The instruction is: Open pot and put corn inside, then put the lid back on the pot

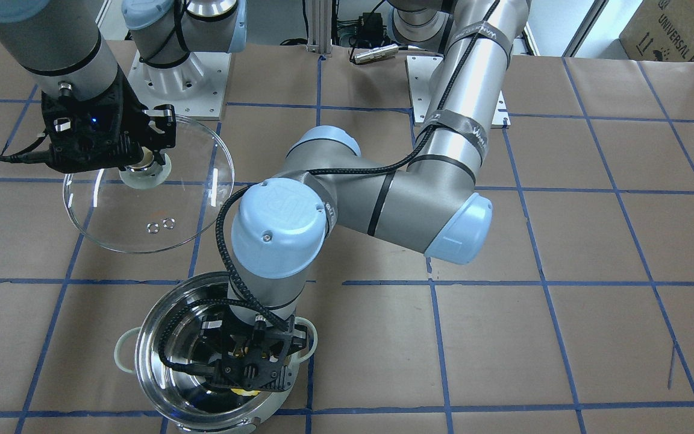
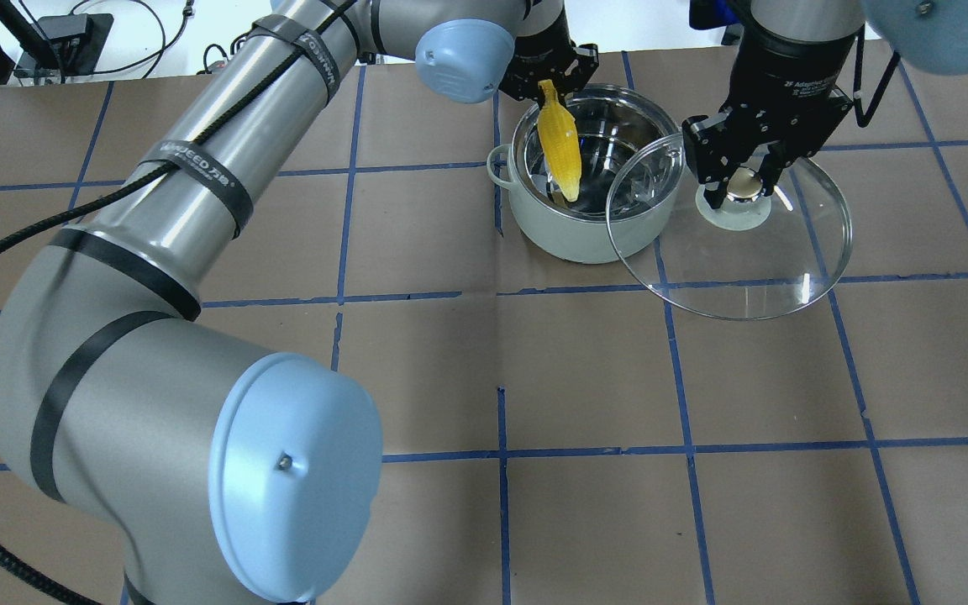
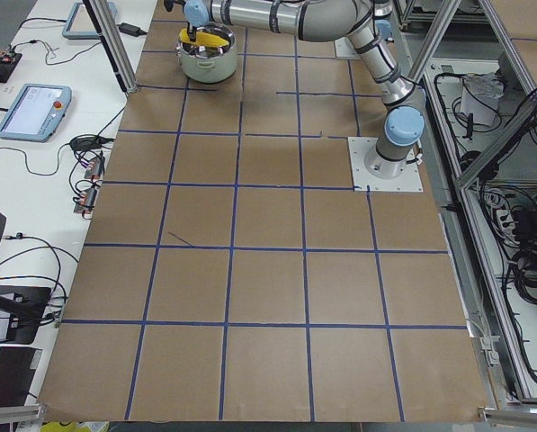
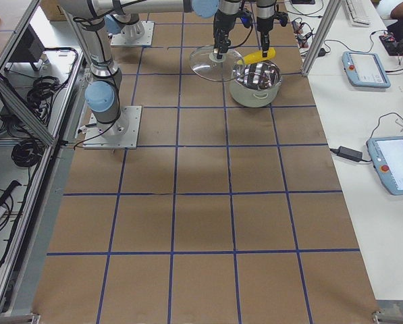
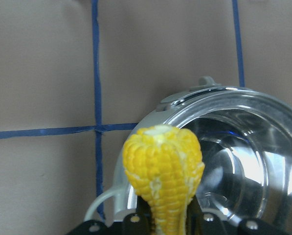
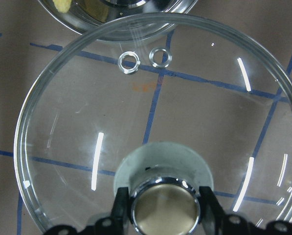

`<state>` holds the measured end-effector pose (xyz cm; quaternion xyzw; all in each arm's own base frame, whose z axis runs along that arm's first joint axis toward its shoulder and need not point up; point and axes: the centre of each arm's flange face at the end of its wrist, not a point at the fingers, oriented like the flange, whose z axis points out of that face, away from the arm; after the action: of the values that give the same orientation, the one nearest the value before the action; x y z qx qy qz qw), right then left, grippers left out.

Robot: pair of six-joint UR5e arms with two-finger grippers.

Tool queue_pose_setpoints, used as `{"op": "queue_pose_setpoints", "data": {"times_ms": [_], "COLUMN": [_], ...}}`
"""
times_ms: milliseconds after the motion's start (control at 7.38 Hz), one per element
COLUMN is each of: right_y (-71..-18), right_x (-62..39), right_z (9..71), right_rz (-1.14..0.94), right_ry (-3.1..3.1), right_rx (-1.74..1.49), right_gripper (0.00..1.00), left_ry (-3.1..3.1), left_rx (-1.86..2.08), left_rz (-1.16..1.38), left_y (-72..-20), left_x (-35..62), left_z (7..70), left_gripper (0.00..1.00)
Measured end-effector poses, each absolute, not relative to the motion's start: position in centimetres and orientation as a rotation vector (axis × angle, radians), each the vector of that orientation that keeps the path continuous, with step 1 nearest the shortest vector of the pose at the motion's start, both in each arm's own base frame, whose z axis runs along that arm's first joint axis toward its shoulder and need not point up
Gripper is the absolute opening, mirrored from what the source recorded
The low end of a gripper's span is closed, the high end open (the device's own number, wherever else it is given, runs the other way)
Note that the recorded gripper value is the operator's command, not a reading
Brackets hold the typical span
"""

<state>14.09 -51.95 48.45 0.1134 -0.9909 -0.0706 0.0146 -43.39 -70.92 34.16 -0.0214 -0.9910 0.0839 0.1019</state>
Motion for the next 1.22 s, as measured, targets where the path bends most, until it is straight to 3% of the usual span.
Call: {"op": "queue_pose_setpoints", "data": {"times_ms": [542,948,1219], "right_y": [-51.9,-52.5,-55.9], "right_x": [13.9,14.0,14.9], "right_z": [48.4,48.7,47.8], "right_rz": [-0.231,-0.202,-0.154], "right_ry": [-3.063,-3.066,-3.073], "right_rx": [0.347,0.351,0.362], "right_gripper": [0.26,0.28,0.28], "left_ry": [-2.943,-2.992,-3.066], "left_rx": [-0.074,-0.121,-0.086], "left_rz": [0.216,0.135,0.083], "left_y": [-71.2,-72.3,-71.0], "left_x": [-43.3,-34.7,-26.5], "left_z": [32.7,36.5,39.6], "left_gripper": [1.0,1.0,1.0]}}
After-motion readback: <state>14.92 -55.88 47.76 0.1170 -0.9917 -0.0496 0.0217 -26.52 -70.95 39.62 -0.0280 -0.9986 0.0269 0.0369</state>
